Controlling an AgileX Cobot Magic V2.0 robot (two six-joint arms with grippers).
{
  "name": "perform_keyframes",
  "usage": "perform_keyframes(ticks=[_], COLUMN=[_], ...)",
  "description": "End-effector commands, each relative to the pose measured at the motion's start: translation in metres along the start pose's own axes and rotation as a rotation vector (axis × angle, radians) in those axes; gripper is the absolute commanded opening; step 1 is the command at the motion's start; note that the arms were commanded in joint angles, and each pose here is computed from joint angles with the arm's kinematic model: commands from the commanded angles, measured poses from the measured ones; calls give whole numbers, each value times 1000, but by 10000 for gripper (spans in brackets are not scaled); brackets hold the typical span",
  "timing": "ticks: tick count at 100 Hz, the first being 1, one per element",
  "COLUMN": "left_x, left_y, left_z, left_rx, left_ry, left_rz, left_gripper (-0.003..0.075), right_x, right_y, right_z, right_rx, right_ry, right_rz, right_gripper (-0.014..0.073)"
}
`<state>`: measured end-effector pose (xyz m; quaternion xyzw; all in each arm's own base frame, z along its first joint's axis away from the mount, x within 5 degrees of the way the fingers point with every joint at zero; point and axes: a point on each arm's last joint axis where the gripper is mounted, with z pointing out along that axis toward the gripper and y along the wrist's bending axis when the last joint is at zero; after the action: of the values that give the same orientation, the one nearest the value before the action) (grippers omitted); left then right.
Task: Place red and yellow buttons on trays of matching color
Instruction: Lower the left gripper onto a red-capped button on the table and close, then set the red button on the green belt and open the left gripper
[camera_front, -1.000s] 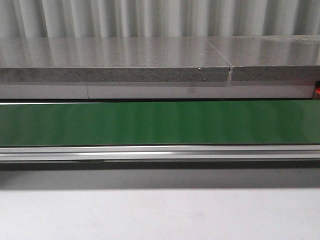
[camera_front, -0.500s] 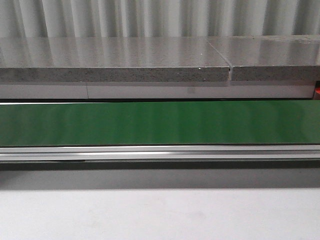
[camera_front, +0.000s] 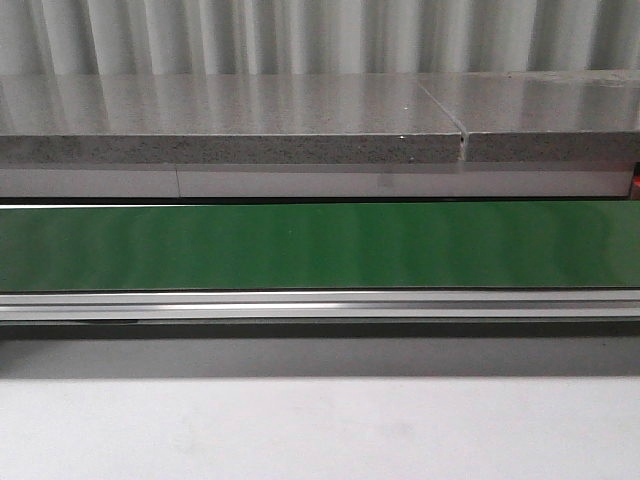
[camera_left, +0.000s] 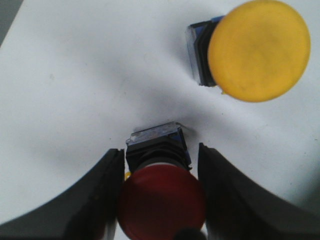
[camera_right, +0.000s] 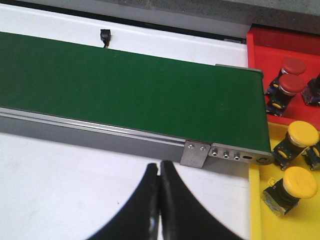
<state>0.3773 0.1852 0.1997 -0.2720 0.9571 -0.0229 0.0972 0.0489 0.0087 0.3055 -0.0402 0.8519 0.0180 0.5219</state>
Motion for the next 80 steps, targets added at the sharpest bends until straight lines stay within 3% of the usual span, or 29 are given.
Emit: perform_keyframes(ticks=[1, 55, 80], left_x=[-3, 43, 73], left_y=[-8, -54, -77], left_z=[-51, -153, -161], left_rx=[15, 11, 55], left_ry=[-136, -294, -285], left_rz=[19, 212, 284], left_gripper=[211, 211, 211], right_x=[-12, -12, -12], right_y=[-1, -1, -1], right_z=[-3, -3, -3], right_rx=[8, 8, 8], right_ry=[-80, -80, -80], right_rz=[0, 0, 0], right_gripper=[-66, -66, -66])
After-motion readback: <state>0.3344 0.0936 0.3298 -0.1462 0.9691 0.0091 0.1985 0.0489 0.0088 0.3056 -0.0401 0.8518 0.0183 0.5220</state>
